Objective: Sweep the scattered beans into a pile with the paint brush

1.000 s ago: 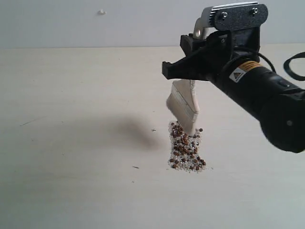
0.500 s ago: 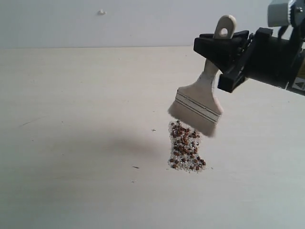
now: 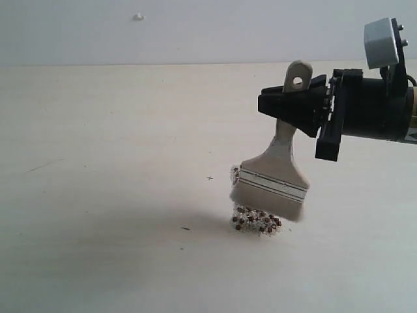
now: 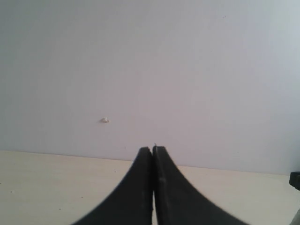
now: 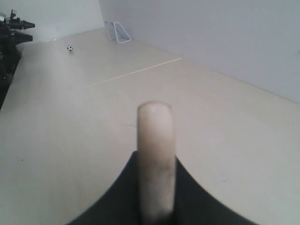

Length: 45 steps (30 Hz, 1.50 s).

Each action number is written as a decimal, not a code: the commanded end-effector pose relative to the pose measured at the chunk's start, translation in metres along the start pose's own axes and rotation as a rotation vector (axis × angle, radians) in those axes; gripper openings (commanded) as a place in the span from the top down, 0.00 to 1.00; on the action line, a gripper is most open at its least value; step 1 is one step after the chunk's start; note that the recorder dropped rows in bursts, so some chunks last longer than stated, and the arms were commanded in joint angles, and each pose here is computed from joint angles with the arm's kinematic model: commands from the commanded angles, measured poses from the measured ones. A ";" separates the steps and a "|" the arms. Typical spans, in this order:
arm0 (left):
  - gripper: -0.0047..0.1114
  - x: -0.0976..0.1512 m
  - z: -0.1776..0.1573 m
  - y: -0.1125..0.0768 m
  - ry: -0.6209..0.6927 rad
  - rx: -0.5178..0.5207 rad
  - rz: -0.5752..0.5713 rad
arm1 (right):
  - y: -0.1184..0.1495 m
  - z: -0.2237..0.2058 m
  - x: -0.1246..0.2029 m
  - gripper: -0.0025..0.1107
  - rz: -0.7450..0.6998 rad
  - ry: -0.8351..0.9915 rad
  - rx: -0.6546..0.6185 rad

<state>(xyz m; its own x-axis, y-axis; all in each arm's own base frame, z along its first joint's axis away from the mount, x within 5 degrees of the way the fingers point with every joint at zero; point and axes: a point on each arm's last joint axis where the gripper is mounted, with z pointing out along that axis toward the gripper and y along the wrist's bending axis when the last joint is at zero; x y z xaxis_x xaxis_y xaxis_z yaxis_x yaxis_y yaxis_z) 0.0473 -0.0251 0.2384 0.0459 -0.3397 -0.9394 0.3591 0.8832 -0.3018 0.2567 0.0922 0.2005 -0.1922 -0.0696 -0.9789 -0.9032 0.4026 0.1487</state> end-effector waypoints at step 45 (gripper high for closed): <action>0.96 0.001 -0.001 0.001 -0.001 -0.003 0.001 | 0.003 0.044 0.033 0.98 -0.110 0.278 -0.410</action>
<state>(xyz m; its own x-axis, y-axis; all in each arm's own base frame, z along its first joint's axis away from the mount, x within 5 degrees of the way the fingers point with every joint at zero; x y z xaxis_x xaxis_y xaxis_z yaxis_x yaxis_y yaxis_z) 0.0473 -0.0251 0.2384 0.0459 -0.3397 -0.9394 0.3591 0.8832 -0.3018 0.2601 0.1365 0.1720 -0.1465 -0.3451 -0.9271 -0.9865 -0.0189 0.1629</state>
